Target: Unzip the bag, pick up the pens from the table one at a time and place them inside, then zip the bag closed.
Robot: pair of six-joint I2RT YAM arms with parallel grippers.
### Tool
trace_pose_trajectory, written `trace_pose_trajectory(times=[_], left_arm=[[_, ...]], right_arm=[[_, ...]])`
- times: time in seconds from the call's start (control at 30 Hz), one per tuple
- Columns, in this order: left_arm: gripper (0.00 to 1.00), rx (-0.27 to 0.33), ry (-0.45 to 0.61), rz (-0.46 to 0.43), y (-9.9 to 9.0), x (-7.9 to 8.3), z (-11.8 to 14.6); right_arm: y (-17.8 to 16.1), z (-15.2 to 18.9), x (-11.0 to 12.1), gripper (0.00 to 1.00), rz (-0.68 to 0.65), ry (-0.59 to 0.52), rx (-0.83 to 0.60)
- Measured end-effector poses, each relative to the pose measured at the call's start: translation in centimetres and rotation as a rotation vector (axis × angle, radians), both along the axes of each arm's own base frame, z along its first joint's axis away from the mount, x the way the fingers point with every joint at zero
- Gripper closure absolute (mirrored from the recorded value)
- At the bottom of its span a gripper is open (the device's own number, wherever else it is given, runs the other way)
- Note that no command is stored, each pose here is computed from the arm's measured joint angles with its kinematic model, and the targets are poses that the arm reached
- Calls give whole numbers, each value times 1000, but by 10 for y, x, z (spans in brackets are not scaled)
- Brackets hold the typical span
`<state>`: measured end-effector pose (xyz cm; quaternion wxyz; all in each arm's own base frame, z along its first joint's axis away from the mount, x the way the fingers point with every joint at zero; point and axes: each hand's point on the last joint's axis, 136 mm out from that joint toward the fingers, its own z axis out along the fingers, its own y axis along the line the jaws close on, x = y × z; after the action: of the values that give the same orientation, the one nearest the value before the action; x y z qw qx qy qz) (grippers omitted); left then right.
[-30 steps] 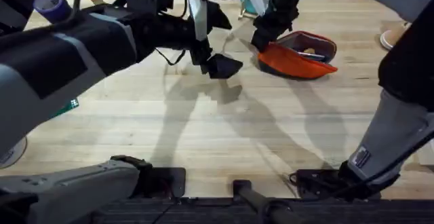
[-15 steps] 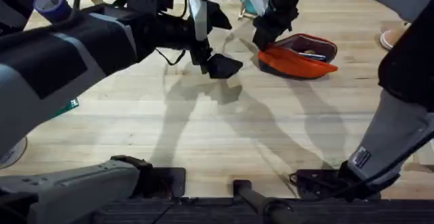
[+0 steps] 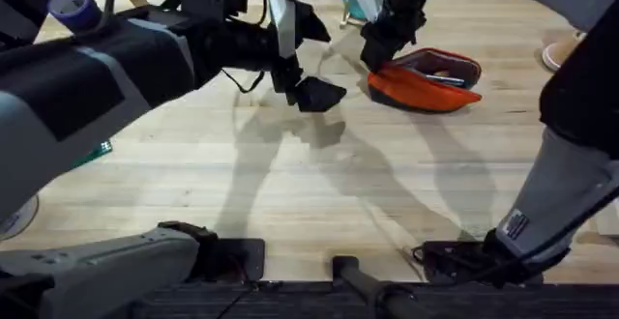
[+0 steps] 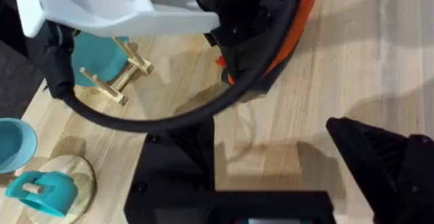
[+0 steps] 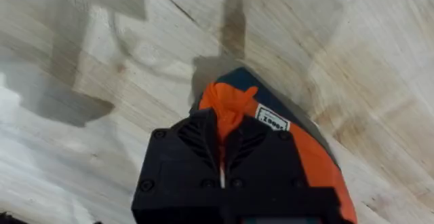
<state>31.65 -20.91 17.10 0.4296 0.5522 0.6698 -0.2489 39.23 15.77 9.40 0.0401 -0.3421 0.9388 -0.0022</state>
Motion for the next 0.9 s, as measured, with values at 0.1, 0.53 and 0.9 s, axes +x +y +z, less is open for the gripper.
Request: trace_pose_trajectory(times=[0.1,0.53,0.9], left_arm=[[6,0,0,0,0,0,0],[5,0,0,0,0,0,0],[5,0,0,0,0,0,0]], right_arm=[[0,1,0,971,0,-2,1],[-2,17,2,970,-16,-46,8],[-2,22,2,969,-22,-57,12]])
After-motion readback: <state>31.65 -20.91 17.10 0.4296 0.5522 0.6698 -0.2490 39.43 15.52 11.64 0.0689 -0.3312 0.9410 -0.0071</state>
